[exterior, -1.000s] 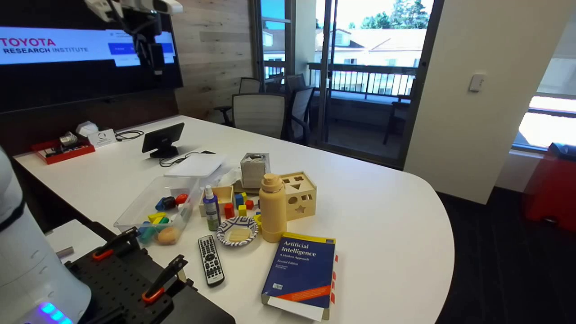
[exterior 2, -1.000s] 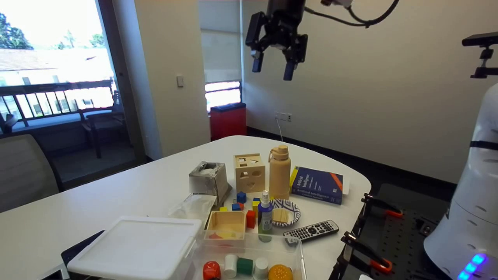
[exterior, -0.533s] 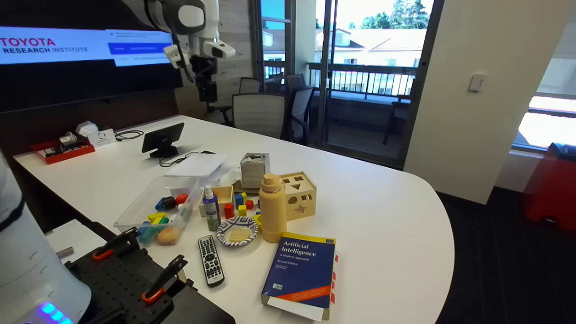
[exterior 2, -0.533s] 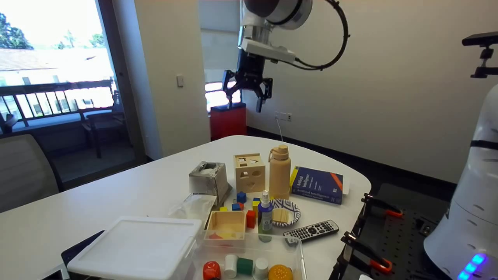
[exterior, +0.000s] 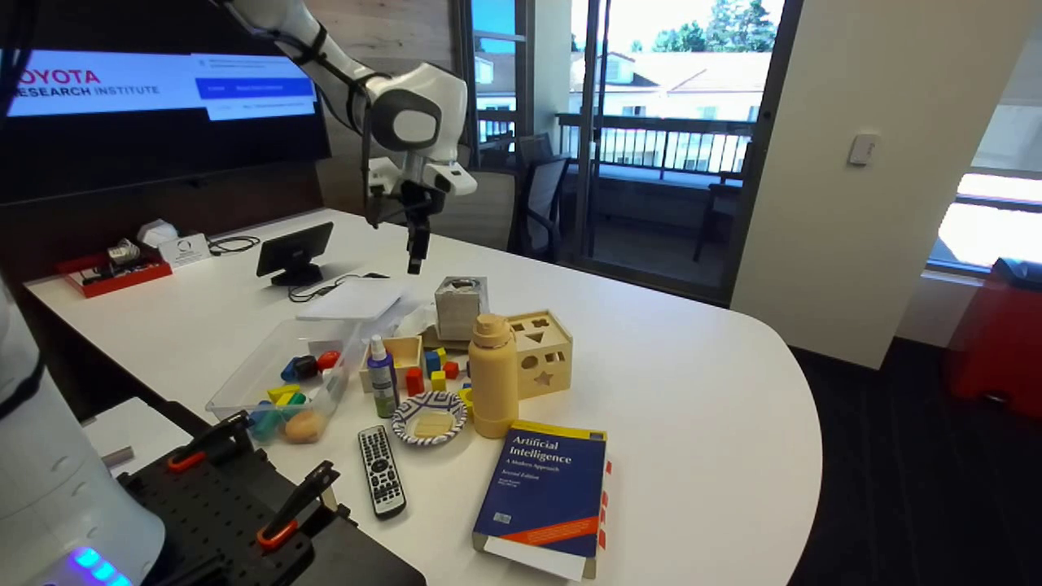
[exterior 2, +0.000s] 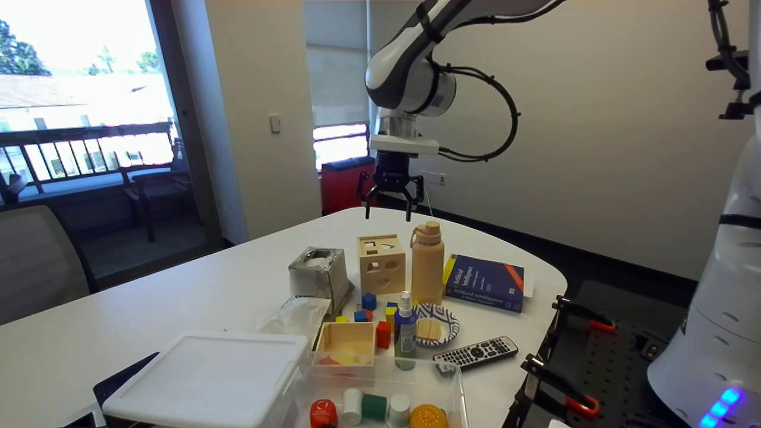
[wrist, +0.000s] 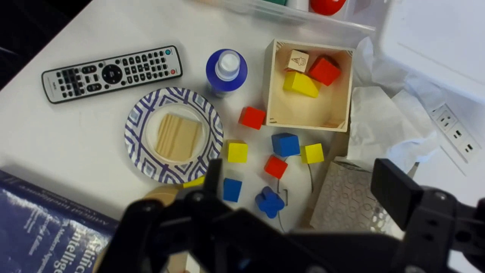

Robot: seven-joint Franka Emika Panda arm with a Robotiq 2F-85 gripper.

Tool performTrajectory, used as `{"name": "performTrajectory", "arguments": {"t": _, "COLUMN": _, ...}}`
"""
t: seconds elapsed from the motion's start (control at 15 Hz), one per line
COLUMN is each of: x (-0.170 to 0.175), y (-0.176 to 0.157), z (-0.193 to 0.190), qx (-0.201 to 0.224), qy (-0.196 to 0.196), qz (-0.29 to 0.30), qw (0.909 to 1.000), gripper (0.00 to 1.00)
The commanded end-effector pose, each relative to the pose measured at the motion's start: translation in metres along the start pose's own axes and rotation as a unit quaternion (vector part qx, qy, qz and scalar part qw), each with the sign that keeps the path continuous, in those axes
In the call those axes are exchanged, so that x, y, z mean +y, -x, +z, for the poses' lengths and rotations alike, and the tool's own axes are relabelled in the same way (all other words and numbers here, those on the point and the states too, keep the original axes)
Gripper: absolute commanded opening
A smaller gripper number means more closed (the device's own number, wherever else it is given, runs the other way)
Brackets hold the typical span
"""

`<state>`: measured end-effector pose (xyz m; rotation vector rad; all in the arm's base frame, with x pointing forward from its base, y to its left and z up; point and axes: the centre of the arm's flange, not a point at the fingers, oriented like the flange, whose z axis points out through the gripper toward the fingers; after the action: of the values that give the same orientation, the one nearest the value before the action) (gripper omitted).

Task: Place the yellow block through the square part of the wooden object

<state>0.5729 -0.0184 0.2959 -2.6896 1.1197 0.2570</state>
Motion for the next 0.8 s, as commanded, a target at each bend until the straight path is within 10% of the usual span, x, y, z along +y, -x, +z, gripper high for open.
{"name": "performTrajectory", "arguments": {"t": 0.0, "x": 0.006, "y": -0.021, "z": 0.032, "qx": -0.014, "qy": -0.015, "qz": 0.047, "qw": 0.9987, "gripper": 1.00}}
{"name": "performTrajectory", "arguments": {"t": 0.73, "x": 0.033, "y": -0.054, "z": 0.147, "qx": 0.016, "qy": 0.024, "qz": 0.080, "qw": 0.9964, "gripper": 1.00}}
